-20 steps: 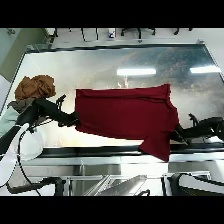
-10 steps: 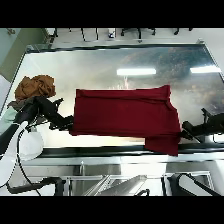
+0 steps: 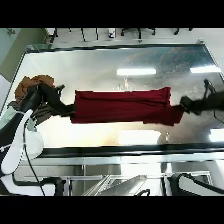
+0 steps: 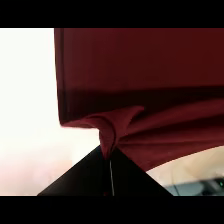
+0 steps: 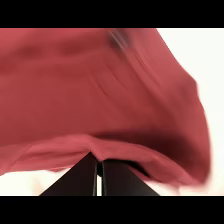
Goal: Fold the shirts.
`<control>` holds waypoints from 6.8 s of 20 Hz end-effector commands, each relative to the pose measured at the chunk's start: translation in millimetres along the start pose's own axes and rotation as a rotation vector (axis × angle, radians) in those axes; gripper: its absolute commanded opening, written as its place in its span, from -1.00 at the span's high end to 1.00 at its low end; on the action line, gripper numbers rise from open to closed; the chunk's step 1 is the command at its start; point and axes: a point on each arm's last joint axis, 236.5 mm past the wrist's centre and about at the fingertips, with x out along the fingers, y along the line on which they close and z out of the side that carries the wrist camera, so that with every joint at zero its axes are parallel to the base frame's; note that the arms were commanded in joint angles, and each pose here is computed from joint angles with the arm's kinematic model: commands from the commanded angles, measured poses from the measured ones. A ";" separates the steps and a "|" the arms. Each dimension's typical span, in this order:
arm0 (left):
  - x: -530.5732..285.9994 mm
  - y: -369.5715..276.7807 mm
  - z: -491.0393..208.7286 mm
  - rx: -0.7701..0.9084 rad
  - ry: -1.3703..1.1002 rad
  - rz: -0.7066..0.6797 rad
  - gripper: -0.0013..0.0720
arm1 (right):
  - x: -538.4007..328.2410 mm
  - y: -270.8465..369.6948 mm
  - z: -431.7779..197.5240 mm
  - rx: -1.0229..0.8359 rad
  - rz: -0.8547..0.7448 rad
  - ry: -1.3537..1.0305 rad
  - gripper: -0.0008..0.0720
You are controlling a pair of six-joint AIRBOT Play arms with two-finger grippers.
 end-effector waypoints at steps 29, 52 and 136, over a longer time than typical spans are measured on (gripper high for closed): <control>-62.7 -14.1 151.9 -0.123 -0.266 -0.288 -0.88 | 112.8 -42.4 30.1 -0.018 0.103 0.379 -0.95; 112.9 -357.1 81.7 0.450 -0.469 -0.392 0.93 | -27.9 66.8 70.8 -0.321 0.164 0.186 0.92; -356.7 -119.5 -13.4 0.267 -0.973 -0.491 0.92 | -94.7 -210.5 -22.0 0.664 -0.295 -0.182 0.92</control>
